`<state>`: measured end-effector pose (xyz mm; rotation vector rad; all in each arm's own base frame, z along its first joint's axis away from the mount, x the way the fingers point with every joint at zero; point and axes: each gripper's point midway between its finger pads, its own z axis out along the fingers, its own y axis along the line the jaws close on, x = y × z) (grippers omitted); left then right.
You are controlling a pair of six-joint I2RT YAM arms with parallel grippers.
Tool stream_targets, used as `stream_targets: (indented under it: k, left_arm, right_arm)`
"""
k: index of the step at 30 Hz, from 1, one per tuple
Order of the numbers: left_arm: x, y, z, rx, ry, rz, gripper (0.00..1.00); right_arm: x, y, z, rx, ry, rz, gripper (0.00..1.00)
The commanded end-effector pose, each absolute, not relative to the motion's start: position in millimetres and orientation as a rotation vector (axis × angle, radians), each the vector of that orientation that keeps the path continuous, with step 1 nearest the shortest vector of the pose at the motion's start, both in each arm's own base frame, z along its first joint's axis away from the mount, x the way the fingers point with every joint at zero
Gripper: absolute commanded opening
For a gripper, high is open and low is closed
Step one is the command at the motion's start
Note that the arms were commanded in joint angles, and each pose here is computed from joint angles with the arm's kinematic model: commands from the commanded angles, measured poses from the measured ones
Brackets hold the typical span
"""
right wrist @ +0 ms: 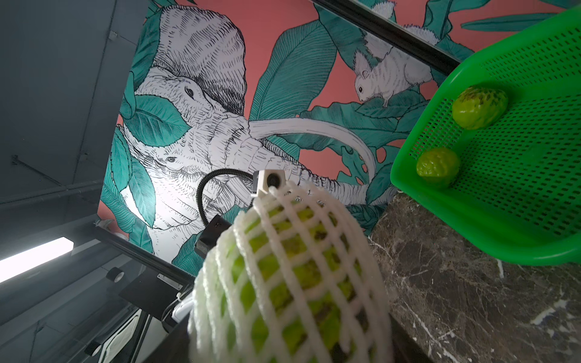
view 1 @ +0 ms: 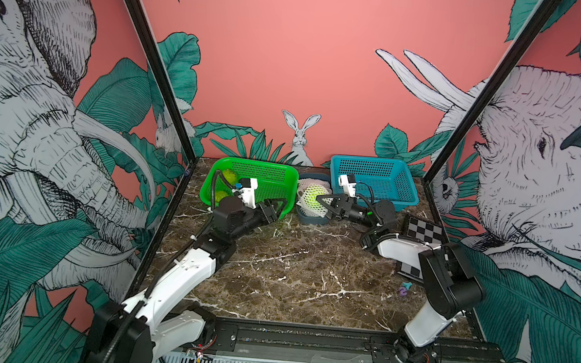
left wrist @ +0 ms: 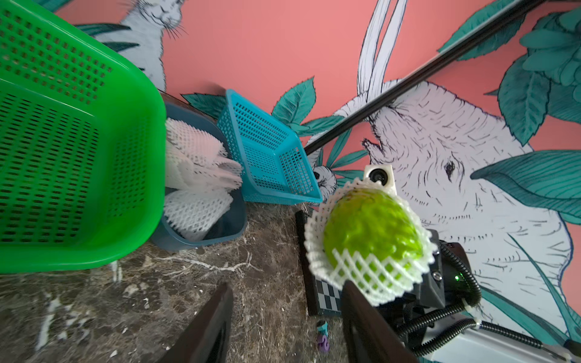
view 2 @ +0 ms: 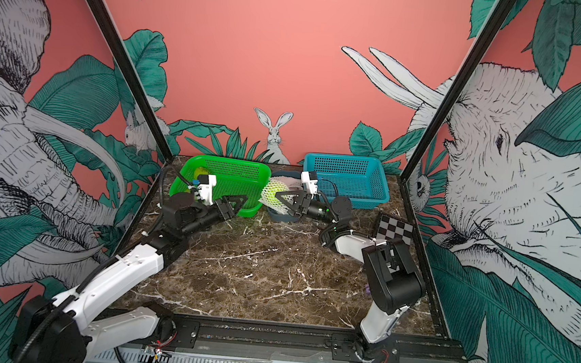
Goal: Sleeve custard apples in foam nets
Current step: Place the custard apple in the basket.
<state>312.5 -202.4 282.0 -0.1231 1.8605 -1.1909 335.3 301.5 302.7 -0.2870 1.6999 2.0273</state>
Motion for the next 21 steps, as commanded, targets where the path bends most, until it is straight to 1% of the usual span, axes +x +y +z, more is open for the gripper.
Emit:
stream_targets:
  k: [1, 6, 10, 15, 16, 21]
  left_arm:
    - [304, -192, 269, -0.14, 1.917, -1.127, 0.58]
    - [295, -190, 264, -0.14, 1.937, -1.135, 0.58]
    - [290, -190, 261, -0.116, 1.969, -1.121, 0.58]
    - [288, -194, 261, -0.09, 1.983, -1.14, 0.59]
    - [288, -195, 260, -0.089, 1.986, -1.144, 0.59]
    - [288, -199, 253, -0.102, 1.999, -1.182, 0.59]
  right_arm:
    - [355, 293, 330, -0.285, 1.626, 1.971, 0.71]
    - [402, 270, 336, -0.204, 1.661, 1.798, 0.71]
    - [451, 232, 332, -0.053, 1.706, 1.614, 0.71]
    - [508, 167, 286, 0.213, 1.868, 1.309, 0.72]
    - [517, 157, 287, 0.237, 1.871, 1.272, 0.72]
    - [554, 116, 240, 0.393, 1.997, 1.062, 0.72]
